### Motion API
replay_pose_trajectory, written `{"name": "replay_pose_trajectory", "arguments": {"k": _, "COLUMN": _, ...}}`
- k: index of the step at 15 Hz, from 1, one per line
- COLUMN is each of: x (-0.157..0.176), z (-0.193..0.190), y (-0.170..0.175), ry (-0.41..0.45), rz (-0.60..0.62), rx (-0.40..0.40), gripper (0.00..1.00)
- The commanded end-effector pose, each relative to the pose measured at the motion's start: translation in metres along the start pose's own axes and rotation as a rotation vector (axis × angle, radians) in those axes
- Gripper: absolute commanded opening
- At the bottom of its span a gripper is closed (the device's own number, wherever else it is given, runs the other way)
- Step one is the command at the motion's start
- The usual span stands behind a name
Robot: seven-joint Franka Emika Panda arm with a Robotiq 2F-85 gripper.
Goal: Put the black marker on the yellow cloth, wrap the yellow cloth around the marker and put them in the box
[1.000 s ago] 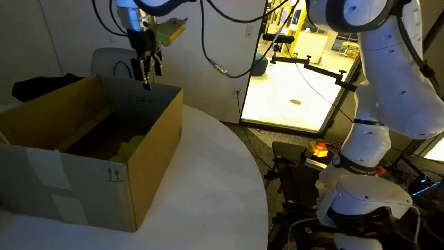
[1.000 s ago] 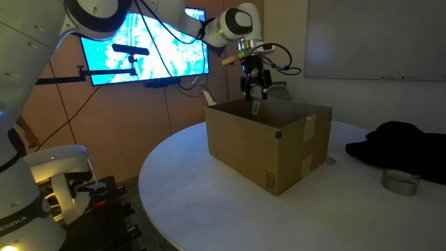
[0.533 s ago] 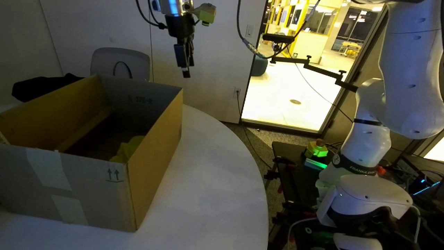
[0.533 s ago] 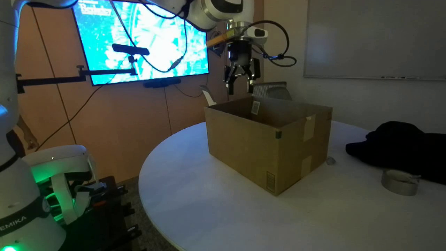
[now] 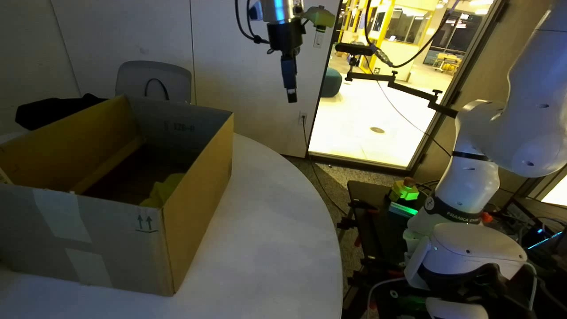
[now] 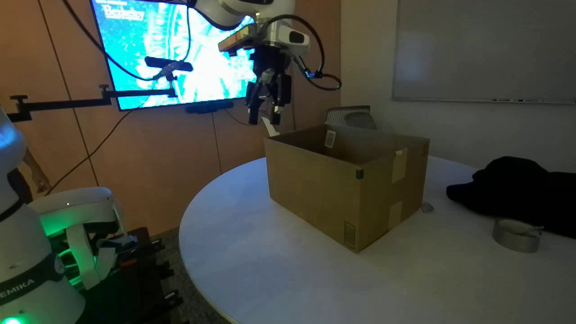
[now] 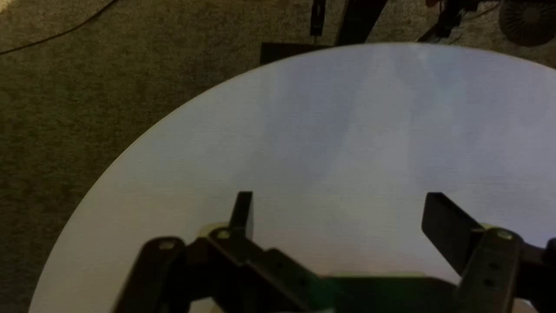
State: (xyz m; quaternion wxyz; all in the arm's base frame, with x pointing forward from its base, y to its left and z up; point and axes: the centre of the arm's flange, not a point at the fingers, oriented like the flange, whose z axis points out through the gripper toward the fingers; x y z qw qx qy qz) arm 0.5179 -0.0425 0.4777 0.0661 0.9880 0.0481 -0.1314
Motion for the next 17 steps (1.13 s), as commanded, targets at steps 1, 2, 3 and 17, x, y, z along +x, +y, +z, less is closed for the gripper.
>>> {"name": "replay_pose_trajectory", "arguments": {"k": 1, "x": -0.083, "z": 0.037, "y": -0.005, "ry": 0.022, "rz": 0.009, "rx": 0.053, "gripper": 1.0}}
{"name": "replay_pose_trajectory", "arguments": {"k": 2, "x": -0.096, "z": 0.048, "y": -0.009, "ry": 0.022, "rz": 0.006, "rx": 0.059, "gripper": 1.0}}
{"name": "replay_pose_trajectory", "arguments": {"k": 3, "x": -0.109, "z": 0.06, "y": -0.011, "ry": 0.038, "rz": 0.014, "rx": 0.061, "gripper": 1.0}}
{"name": "replay_pose_trajectory", "arguments": {"k": 17, "x": -0.09, "z": 0.135, "y": -0.036, "ry": 0.32, "rz": 0.013, "rx": 0.031, "gripper": 1.0}}
